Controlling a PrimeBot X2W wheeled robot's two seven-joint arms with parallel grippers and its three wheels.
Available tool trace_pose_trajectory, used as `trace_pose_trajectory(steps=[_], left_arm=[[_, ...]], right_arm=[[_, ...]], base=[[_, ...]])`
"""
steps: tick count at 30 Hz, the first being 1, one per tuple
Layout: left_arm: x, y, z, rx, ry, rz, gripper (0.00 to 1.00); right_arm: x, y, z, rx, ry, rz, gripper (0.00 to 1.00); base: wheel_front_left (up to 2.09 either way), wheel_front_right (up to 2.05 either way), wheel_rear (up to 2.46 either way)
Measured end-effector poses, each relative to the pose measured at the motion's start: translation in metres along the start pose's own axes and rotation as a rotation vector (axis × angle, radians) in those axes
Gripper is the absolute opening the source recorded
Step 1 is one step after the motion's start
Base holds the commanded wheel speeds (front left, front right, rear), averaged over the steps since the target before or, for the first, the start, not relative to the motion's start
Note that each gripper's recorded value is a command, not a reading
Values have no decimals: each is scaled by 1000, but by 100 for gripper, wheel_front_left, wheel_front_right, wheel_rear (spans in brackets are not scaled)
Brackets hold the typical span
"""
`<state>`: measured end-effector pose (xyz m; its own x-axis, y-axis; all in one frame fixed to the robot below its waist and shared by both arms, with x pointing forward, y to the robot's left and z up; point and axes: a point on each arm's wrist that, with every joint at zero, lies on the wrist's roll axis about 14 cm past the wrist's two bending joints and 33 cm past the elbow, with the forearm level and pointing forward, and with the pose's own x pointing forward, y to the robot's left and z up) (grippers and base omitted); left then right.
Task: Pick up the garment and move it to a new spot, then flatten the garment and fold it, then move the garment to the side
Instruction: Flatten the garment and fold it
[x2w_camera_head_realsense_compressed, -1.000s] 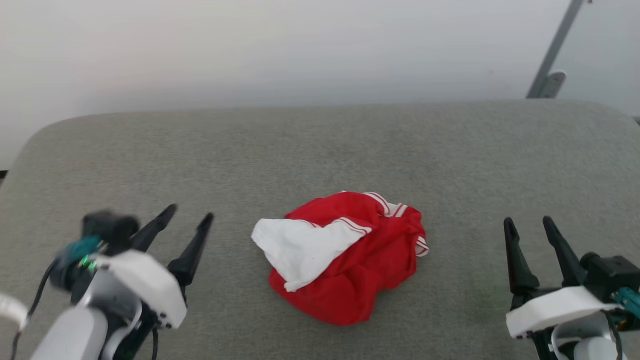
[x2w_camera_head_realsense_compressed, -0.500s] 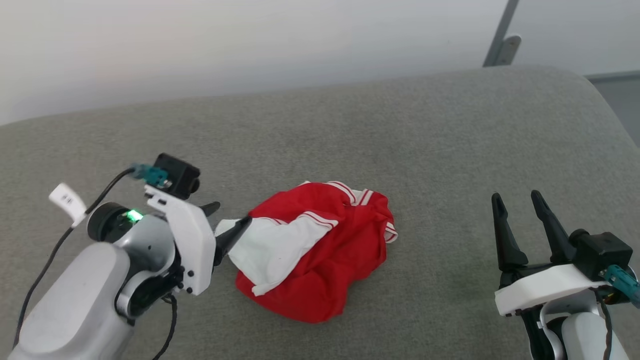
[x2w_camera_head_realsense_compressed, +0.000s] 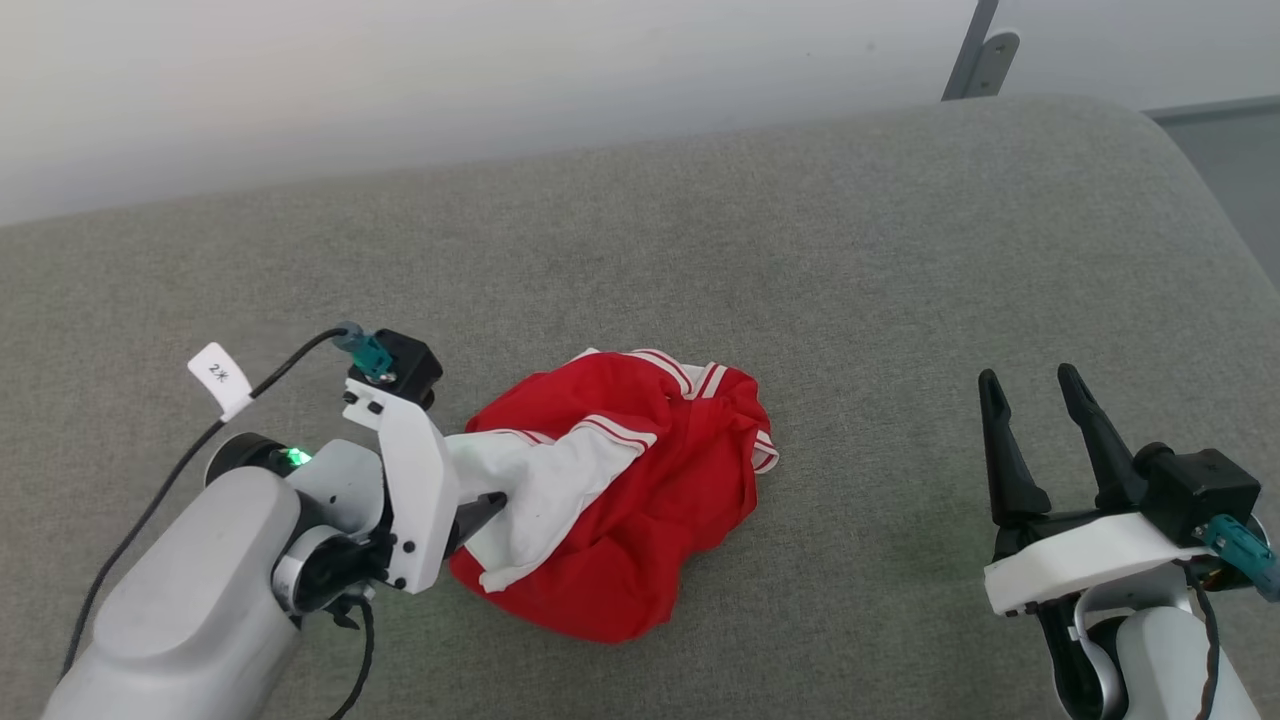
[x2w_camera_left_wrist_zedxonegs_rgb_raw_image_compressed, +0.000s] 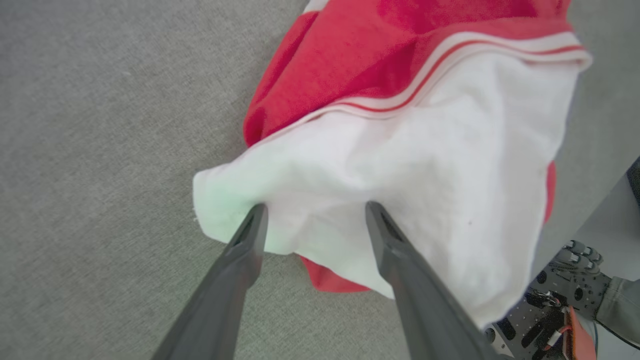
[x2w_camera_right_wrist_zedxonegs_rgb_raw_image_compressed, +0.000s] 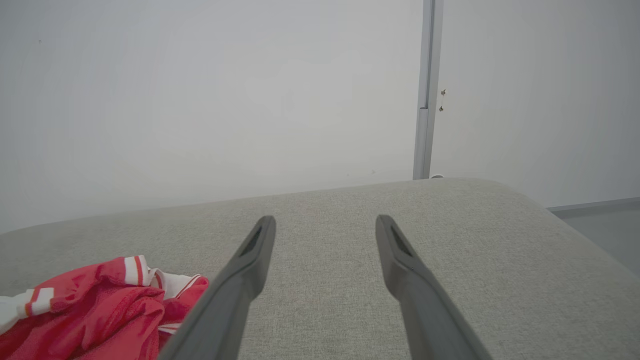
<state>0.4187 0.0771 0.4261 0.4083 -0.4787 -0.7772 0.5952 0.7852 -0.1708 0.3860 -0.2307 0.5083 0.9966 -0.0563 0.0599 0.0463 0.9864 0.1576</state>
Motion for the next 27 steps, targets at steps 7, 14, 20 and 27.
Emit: trace_pose_trajectory(steps=[7,14,20,27], left_arm=[[10,1,-3,-8,36,-3,0],[6,-2,5,-22,14,-26,0],[-4,9,12,-38,-28,-6,0],[-14,18,20,-62,-68,15,0]], right_arm=[[2,0,-5,-4,10,-2,100],[5,1,-6,-3,9,0,100],[7,6,-7,-2,7,11,100],[10,10,-8,0,8,22,100]], base=[[0,0,0],[0,0,0],[0,0,0],[0,0,0]])
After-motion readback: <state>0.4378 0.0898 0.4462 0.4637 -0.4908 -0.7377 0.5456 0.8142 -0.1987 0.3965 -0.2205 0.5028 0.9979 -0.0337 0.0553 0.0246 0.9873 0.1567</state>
